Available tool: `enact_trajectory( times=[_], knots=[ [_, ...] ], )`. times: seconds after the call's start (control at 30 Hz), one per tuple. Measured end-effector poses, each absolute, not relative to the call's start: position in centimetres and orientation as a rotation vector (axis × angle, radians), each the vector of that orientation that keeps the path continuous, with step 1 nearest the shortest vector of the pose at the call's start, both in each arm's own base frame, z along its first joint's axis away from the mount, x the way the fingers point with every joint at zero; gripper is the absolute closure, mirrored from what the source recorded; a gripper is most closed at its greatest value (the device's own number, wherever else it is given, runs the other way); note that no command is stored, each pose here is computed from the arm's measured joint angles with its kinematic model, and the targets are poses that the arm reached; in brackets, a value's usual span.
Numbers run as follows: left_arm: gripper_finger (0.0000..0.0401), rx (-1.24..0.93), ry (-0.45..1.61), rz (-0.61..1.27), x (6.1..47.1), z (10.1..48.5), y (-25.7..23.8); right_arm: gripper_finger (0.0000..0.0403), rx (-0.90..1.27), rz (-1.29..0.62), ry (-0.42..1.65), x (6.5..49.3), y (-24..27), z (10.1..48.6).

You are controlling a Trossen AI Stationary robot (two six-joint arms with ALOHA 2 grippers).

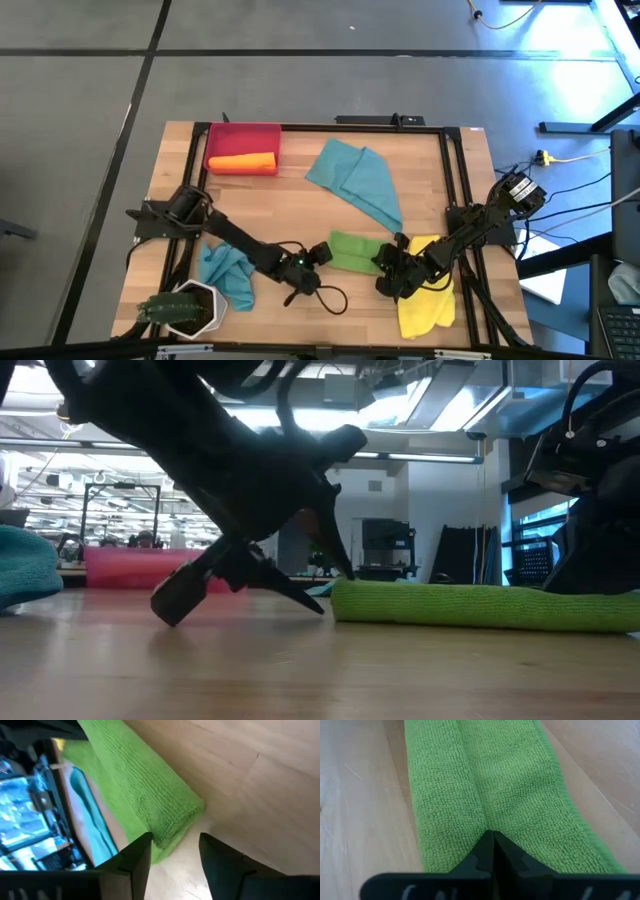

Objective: Roll microfiber towels into tight, uniform cylinder then place into a basket
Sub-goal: Roll the green microfiber towel

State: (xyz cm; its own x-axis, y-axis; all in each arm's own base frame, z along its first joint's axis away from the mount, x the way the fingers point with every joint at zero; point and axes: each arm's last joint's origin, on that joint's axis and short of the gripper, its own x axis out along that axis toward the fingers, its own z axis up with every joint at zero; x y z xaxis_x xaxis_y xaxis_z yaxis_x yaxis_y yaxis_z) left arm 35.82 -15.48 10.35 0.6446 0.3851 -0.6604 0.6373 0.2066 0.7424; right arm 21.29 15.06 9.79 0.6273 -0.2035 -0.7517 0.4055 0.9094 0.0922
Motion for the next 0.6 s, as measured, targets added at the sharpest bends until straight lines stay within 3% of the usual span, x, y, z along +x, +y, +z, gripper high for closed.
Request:
enact_trajectory(
  times=[0.6],
  knots=[
    [0.0229,1.309,0.834,-0.269,37.7,10.5,-15.5,0.0392,0.265,-0.352,0.824,21.3,15.1,9.8]
  ],
)
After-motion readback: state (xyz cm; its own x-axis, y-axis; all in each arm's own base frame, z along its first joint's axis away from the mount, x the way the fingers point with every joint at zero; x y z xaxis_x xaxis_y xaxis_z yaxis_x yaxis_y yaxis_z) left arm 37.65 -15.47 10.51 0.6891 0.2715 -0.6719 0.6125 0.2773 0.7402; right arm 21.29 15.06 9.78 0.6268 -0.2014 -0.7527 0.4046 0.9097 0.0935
